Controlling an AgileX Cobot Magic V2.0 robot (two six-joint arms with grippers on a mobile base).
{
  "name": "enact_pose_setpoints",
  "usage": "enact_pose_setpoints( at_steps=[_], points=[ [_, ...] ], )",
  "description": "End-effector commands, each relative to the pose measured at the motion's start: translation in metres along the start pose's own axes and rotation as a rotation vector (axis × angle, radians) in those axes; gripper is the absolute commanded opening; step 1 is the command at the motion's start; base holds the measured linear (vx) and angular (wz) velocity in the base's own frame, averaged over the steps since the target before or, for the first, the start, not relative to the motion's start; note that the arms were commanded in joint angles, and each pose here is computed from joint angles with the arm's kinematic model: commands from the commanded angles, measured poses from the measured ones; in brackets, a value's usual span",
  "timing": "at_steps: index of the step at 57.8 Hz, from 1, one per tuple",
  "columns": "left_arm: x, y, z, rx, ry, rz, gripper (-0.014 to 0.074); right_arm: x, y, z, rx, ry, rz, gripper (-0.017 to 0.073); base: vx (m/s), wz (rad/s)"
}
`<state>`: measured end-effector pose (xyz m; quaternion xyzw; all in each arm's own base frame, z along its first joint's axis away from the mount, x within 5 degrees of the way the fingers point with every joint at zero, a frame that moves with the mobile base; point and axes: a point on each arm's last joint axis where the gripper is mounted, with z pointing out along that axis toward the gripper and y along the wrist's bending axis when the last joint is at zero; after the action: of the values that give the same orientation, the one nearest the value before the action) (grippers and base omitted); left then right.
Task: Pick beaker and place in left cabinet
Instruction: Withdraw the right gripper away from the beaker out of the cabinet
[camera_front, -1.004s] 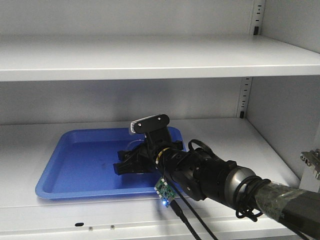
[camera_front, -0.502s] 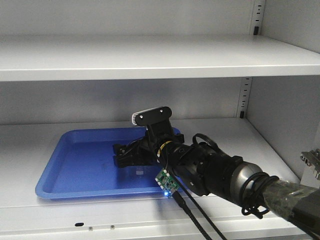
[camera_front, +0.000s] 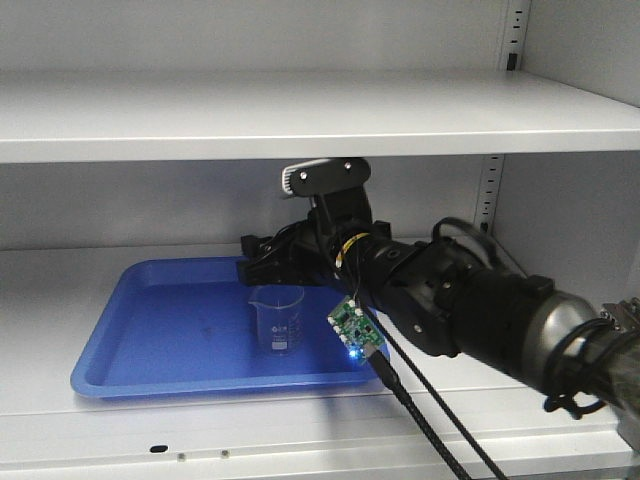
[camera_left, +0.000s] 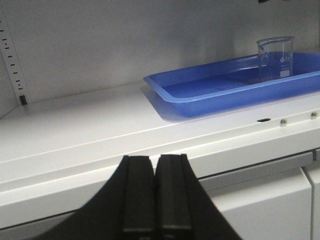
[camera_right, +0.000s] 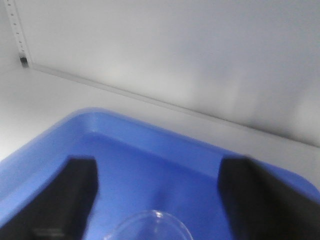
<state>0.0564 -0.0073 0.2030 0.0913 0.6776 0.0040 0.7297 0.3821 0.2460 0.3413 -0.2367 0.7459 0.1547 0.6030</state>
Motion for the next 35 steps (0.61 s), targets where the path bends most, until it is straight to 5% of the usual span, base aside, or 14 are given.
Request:
enact_pose_setpoints(
  at_steps=[1, 14, 35],
  points=[
    [-0.003, 0.0, -0.001, -0.007, -0.077, -0.006, 0.0001, -0.046, -0.002, -0.034, -0.011, -0.183, -0.012, 0.0476, 0.0, 0.0],
    [-0.003, 0.0, -0.001, -0.007, -0.077, -0.006, 0.0001, -0.032, 0.001, -0.076, -0.04, -0.211, -0.035, 0.033, 0.0, 0.0],
    [-0.003, 0.0, -0.001, -0.007, -0.077, -0.006, 0.0001, -0.005, 0.003, -0.162, -0.026, -0.098, 0.009, 0.0118, 0.0, 0.0]
  ],
)
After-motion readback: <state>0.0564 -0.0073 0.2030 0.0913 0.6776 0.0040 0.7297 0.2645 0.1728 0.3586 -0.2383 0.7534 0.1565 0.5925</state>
